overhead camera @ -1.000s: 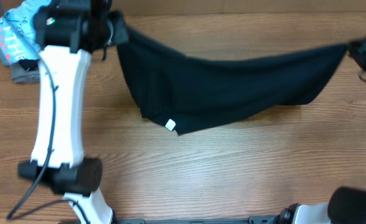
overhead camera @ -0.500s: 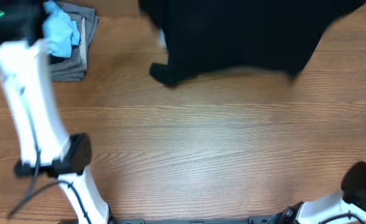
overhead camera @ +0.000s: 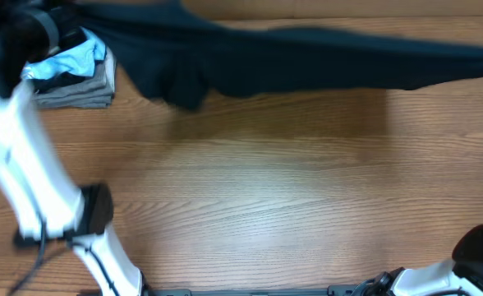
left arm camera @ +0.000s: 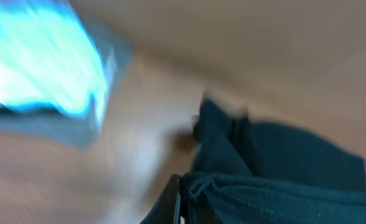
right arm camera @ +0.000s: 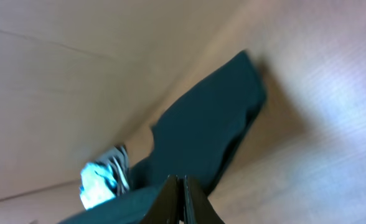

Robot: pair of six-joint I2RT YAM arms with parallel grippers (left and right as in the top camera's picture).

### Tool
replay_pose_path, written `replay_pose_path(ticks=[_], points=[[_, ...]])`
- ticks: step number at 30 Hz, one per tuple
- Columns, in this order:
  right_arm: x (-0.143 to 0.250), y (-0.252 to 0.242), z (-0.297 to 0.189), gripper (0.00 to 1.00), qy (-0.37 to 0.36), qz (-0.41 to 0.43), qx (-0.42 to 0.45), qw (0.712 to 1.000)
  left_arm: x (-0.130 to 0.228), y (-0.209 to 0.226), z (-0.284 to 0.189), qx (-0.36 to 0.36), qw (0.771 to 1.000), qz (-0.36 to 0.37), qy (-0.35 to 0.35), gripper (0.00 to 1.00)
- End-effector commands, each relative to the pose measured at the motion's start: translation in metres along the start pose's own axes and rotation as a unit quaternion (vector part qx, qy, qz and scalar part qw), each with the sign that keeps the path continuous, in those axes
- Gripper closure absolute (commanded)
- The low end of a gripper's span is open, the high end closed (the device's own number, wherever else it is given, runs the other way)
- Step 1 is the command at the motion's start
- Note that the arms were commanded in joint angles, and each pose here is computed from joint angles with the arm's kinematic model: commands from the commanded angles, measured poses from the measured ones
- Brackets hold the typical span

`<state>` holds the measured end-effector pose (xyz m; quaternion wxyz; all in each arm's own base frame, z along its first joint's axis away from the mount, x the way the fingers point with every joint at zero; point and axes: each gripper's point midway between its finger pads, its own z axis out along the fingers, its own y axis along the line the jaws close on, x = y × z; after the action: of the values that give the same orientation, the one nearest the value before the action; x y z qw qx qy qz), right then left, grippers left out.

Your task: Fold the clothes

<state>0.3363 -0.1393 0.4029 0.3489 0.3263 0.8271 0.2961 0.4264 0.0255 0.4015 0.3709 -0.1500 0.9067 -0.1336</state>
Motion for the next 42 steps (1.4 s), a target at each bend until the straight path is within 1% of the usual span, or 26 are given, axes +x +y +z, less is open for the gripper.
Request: replay_pose_path(ticks=[1,3,6,8,11,16,19,23,26,30,34,35,38,39,42], points=[[0.015,-0.056,0.028,0.96,0.055,-0.017,0.081,0.995,0.036,0.040,0.085,-0.032,0.990,-0.031,0.132,0.96],[0.035,-0.072,0.046,0.96,0.101,-0.003,0.084,0.991,0.059,0.050,0.105,-0.044,0.981,-0.044,0.184,0.96],[0.058,-0.094,0.062,0.96,0.138,0.026,0.090,0.986,0.085,0.060,0.120,-0.058,0.968,-0.056,0.237,0.96],[0.071,-0.109,0.070,0.96,0.146,0.038,0.093,0.984,0.097,0.063,0.121,-0.062,0.962,-0.061,0.258,0.96],[0.092,-0.130,0.072,0.96,0.146,0.058,0.098,0.983,0.110,0.063,0.107,-0.066,0.958,-0.059,0.272,0.96],[0.119,-0.156,0.063,0.96,0.122,0.083,0.107,0.983,0.136,0.050,0.066,-0.057,0.955,-0.047,0.286,0.96],[0.117,-0.166,0.051,0.96,0.094,0.094,0.113,0.985,0.153,0.029,0.043,-0.029,0.957,-0.031,0.288,0.96],[0.098,-0.177,0.031,0.96,0.040,0.126,0.124,0.983,0.179,0.002,0.020,-0.008,0.957,0.009,0.289,0.96],[0.090,-0.187,0.020,0.96,0.015,0.146,0.131,0.980,0.207,-0.014,0.009,0.000,0.949,0.034,0.313,0.96],[0.089,-0.199,0.011,0.96,0.005,0.160,0.151,0.975,0.250,-0.021,0.007,-0.007,0.930,0.042,0.366,0.96],[0.091,-0.222,0.000,0.96,-0.009,0.199,0.213,0.957,0.294,-0.011,0.010,-0.041,0.903,0.040,0.427,0.96],[0.091,-0.227,-0.004,0.96,-0.015,0.212,0.225,0.951,0.301,-0.005,0.010,-0.058,0.899,0.039,0.433,0.96],[0.091,-0.235,-0.010,0.96,-0.025,0.231,0.236,0.943,0.315,0.025,0.003,-0.144,0.887,0.029,0.438,0.96],[0.091,-0.236,-0.012,0.96,-0.027,0.235,0.237,0.942,0.318,0.030,0.001,-0.156,0.886,0.028,0.435,0.96],[0.093,-0.239,-0.016,0.96,-0.028,0.244,0.239,0.939,0.322,0.034,-0.009,-0.159,0.892,0.010,0.424,0.96]])
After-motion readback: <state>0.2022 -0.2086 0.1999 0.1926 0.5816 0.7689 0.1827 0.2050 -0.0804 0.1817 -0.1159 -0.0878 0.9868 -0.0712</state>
